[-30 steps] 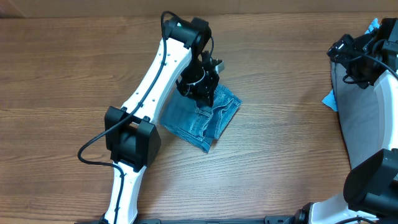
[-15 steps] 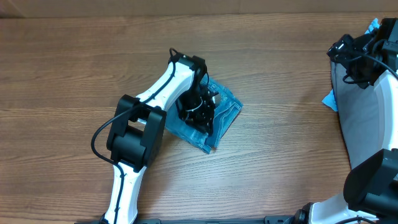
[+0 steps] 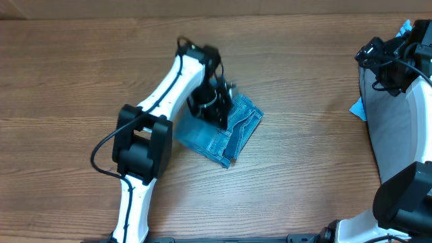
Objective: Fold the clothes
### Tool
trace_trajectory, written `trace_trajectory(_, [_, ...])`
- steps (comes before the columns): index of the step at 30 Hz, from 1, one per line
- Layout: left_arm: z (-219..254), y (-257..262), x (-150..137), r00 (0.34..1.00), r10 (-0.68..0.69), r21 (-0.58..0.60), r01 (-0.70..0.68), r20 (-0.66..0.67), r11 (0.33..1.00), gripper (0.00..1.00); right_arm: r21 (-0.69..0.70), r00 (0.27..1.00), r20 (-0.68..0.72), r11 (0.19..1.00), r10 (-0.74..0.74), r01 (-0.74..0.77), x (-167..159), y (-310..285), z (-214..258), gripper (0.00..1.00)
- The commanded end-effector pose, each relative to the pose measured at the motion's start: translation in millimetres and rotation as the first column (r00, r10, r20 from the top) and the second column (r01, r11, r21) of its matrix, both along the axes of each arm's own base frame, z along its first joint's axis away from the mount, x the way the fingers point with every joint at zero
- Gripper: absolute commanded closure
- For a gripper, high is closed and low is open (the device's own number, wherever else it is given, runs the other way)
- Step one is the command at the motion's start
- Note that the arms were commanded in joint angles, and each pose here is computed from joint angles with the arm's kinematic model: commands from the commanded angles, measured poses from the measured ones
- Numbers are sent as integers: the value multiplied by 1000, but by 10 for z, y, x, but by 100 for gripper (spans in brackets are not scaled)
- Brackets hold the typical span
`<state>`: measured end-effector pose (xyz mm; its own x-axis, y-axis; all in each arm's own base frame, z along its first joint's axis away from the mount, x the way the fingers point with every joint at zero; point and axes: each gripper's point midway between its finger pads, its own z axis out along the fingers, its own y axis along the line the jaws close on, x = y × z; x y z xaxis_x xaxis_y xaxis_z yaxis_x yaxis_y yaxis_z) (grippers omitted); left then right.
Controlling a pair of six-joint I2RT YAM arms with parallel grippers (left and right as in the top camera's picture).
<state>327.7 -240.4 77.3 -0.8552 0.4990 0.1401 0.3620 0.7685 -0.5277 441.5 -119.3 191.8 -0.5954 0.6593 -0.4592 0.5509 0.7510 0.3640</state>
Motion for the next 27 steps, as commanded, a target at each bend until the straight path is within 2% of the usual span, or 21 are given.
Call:
trace_trajectory(1, [357,84,457,983,24,-25,-20,184,999,65,-8,1000,17,1000,-8,8,35,-27,63,0])
trace_trajectory(2, [416,109,545,976,39,-37,-32,212,999,41,-8,1000,17,1000,-8,8,35,-27,63,0])
trace_trajectory(3, [449,137,608,972,51,-44,-42,230,998,5,-8,1000,17,1000,-8,8,34,-27,62,0])
trace_trajectory(4, [466,191,675,967,65,-45,-55,247,997,0,-8,1000,17,1000,-8,8,35,-27,63,0])
trace_trajectory(9, [373,751,933,948,142,41,-160,285,986,0,-8,1000,17,1000,-8,8,35,-27,63,0])
trace_trajectory(15, [296,1239,1134,928,264,-112,-243,263,964,0,-8,1000,17,1000,-8,8,35,-27,63,0])
trace_trajectory(21, [45,1203,948,943,301,-251,-260,143,932,0,-8,1000,17,1000,-8,8,35,-27,63,0])
trace_trajectory(27, [-293,1024,652,962,266,-252,-244,58,937,0,-8,1000,17,1000,-8,8,35,-27,63,0])
